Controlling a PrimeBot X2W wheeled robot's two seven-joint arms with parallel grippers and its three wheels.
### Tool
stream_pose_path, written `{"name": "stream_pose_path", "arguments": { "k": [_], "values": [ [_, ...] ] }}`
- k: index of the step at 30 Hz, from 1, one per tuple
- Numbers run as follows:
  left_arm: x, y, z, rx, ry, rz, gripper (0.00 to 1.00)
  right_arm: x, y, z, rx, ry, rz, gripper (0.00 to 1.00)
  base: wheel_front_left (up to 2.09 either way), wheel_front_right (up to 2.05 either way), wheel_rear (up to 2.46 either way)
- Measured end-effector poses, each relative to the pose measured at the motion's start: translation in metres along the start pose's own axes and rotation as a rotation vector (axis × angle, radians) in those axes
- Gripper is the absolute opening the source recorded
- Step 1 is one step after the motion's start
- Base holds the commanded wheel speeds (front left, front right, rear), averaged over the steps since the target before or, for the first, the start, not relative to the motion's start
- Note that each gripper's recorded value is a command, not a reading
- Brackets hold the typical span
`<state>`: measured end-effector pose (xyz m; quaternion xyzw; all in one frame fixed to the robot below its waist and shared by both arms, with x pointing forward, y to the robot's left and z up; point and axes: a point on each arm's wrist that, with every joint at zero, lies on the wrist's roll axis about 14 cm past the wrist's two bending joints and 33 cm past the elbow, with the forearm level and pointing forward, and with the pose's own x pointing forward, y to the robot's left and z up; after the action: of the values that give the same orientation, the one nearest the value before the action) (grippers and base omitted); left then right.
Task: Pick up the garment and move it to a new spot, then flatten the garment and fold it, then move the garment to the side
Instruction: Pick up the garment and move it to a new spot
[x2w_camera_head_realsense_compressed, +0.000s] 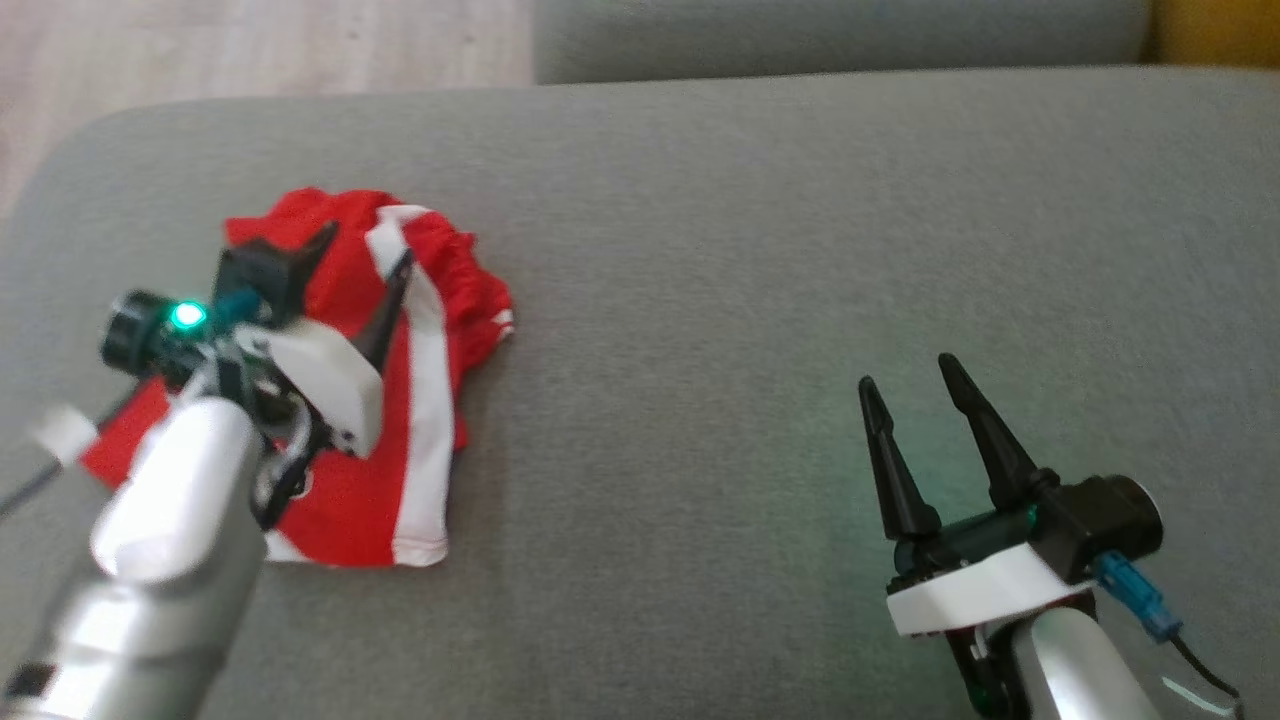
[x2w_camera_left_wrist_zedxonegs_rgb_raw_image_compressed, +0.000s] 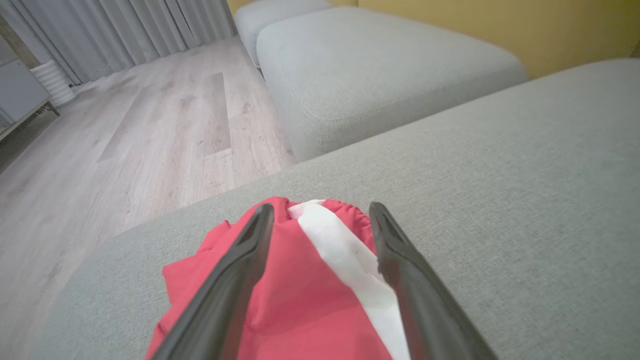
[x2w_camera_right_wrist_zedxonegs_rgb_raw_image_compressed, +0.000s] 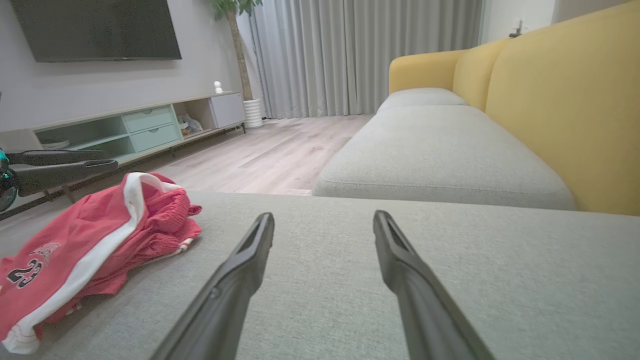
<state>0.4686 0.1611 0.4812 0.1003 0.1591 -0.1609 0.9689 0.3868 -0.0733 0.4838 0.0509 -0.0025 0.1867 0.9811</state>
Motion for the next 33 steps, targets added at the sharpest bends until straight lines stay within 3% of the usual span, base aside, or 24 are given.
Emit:
{"name": "stream_pose_path", "arguments": {
  "k": [4, 13, 14, 15, 23, 33],
  "values": [
    [0.019, 0.0, -0.009, 0.035, 0.089, -0.035, 1.0, -0.004, -0.015, -0.002, 0.006, 0.007, -0.047, 1.0, 0.0, 0.0, 0.0],
    [0.034, -0.005, -0.046, 0.0, 0.252, -0.058, 1.0, -0.012, -0.031, -0.003, 0.007, 0.012, -0.1, 1.0, 0.0, 0.0, 0.0],
    [0.034, -0.006, -0.046, -0.001, 0.251, -0.059, 0.85, -0.012, -0.031, -0.003, 0.007, 0.011, -0.102, 1.0, 0.0, 0.0, 0.0],
    [0.035, -0.005, -0.044, 0.001, 0.235, -0.059, 0.0, -0.012, -0.032, -0.002, 0.006, 0.01, -0.103, 1.0, 0.0, 0.0, 0.0],
    [0.034, -0.006, 0.032, 0.03, -0.066, -0.063, 0.0, -0.015, -0.029, 0.006, 0.004, -0.013, -0.1, 1.0, 0.0, 0.0, 0.0],
    [-0.024, -0.044, 0.171, 0.06, -0.489, -0.152, 0.0, -0.036, -0.029, 0.021, -0.01, -0.052, -0.125, 1.0, 0.0, 0.0, 0.0]
  ]
}}
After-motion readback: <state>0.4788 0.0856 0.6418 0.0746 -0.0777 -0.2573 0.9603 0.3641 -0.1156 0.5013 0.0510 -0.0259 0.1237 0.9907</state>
